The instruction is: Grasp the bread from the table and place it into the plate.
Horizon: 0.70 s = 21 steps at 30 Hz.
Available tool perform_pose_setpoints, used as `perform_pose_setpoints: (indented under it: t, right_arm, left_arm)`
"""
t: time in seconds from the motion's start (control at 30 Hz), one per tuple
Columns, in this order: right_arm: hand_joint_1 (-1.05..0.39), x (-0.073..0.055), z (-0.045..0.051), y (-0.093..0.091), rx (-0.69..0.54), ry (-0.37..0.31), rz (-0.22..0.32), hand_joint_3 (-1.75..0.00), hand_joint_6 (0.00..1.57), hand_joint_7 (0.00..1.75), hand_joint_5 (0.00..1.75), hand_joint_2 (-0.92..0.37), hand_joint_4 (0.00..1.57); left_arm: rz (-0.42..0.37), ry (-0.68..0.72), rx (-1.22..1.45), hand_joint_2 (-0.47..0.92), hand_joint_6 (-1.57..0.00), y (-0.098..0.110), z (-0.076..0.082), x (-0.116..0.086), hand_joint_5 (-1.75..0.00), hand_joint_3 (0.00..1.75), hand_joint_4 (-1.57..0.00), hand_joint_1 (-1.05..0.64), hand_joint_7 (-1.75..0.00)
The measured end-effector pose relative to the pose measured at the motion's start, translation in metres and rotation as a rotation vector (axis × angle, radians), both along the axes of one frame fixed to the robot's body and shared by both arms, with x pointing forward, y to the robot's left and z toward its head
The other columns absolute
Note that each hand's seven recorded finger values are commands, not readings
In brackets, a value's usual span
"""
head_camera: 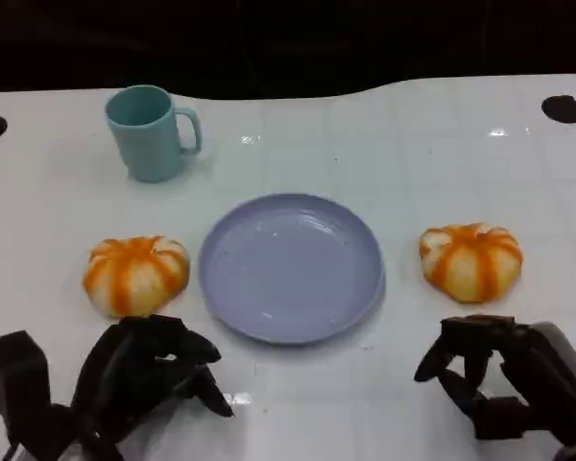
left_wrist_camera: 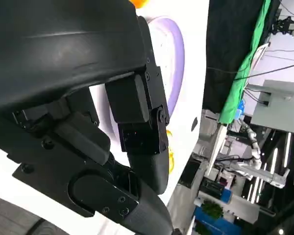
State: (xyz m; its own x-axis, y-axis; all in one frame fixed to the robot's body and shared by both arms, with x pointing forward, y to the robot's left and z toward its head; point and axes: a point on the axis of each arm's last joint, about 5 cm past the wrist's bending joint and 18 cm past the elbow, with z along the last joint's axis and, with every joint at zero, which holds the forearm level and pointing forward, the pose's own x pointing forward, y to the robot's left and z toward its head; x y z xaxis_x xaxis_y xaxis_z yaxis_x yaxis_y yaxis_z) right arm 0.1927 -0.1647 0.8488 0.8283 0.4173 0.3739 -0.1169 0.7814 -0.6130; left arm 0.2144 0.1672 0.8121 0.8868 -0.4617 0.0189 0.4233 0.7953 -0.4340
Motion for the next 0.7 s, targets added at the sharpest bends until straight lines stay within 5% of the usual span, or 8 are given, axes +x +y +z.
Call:
perform_pose_setpoints:
  t: [0.1,0.37,0.5,0.7]
  right_arm:
    - [-0.20,0.002,0.0034,-0.002,0.006,-0.017,-0.033,-0.54,0.76,0.60,1.22,-0.70,0.68]
    - [-0.27,0.006,0.0090,-0.006,0.000,-0.039,-0.081,-0.41,0.58,0.43,0.96,-0.74,0.40]
    - [-0.36,0.009,0.0146,-0.011,-0.036,-0.062,-0.114,-0.19,0.49,0.28,0.73,-0.86,0.29]
    - [-0.46,0.015,0.0262,-0.016,-0.155,-0.116,-0.208,-0.03,0.44,0.09,0.57,-0.90,0.17]
  left_arm:
    - [0.000,0.002,0.000,0.72,-1.57,0.000,0.000,0.000,-0.57,0.00,-1.57,-1.05,-0.20]
    - [-0.001,0.004,0.000,0.72,-1.57,0.000,0.000,0.000,-0.58,0.00,-1.57,-1.05,-0.20]
    - [-0.001,0.004,-0.001,0.72,-1.57,0.000,0.000,0.000,-0.57,0.00,-1.57,-1.05,-0.19]
    - [-0.001,0.004,-0.001,0.72,-1.57,0.000,0.000,0.000,-0.57,0.00,-1.57,-1.05,-0.19]
